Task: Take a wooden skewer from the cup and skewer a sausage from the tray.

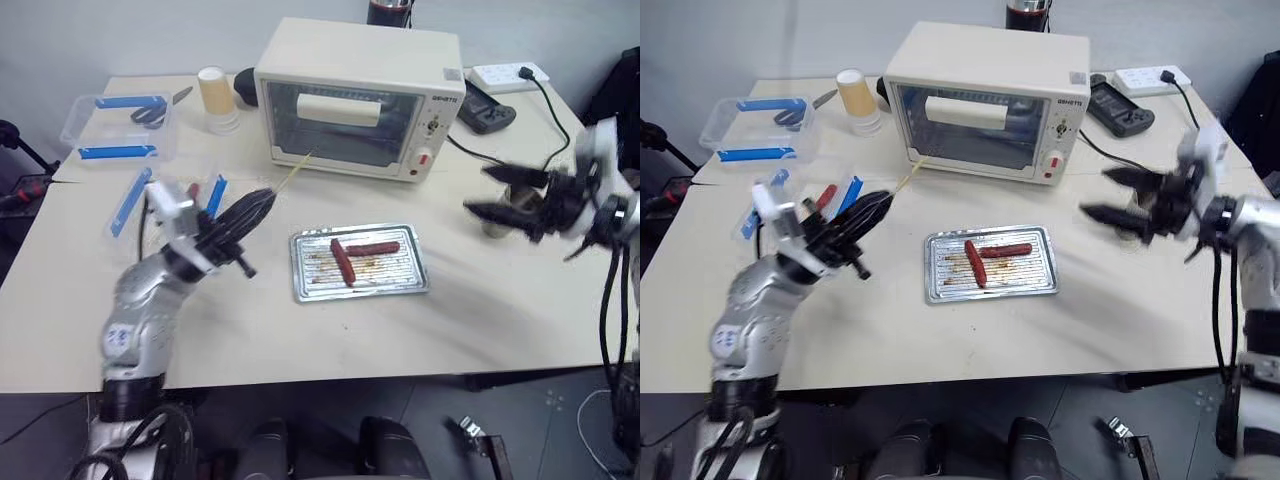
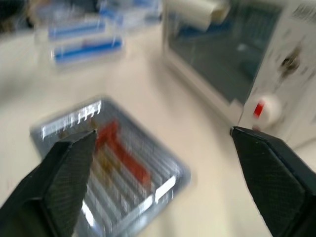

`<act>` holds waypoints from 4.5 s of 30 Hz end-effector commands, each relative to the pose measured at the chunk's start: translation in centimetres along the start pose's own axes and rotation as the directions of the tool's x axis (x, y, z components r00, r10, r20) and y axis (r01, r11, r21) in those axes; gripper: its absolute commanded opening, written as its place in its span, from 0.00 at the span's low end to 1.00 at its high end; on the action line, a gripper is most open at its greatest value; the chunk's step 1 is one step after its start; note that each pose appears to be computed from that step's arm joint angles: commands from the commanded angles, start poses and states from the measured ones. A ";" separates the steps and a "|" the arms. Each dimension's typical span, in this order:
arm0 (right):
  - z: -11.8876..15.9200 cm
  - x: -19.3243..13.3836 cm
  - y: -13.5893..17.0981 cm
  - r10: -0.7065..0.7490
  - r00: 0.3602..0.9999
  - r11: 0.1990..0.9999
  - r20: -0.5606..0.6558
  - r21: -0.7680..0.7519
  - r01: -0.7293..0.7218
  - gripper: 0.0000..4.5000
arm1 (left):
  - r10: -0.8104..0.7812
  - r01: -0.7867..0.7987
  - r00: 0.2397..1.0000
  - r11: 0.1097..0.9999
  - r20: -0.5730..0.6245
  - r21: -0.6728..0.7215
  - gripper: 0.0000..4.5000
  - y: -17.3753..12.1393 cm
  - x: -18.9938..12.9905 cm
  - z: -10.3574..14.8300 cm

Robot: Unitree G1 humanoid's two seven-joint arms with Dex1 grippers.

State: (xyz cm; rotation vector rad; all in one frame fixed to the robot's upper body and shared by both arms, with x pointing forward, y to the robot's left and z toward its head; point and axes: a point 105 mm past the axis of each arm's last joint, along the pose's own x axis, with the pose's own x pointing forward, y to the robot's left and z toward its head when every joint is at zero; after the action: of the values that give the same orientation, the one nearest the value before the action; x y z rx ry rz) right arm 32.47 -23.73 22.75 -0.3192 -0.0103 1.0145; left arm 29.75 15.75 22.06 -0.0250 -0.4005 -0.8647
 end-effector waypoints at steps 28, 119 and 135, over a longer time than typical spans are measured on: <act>-1.7 16.5 3.6 0.296 0.895 0.937 -0.335 -0.081 -0.340 1.00 | 0.115 -0.132 0.970 0.989 -0.215 -0.065 0.00 -1.8 -9.6 -2.4; 3.8 13.7 10.9 0.665 0.710 0.615 -0.231 -0.369 -0.697 0.14 | -0.323 0.318 0.915 0.946 -0.242 -0.063 0.00 -6.0 -2.2 -3.2; 3.5 13.6 10.3 0.650 0.720 0.626 -0.241 -0.366 -0.688 0.14 | -0.311 0.303 0.920 0.951 -0.240 -0.069 0.00 -5.3 -2.8 -3.3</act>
State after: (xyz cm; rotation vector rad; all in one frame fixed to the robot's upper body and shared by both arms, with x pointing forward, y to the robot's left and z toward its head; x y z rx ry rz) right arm 31.12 -6.10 21.29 -0.8002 -0.0439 1.7148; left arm 25.30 13.33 16.64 0.1029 -0.1222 -1.1802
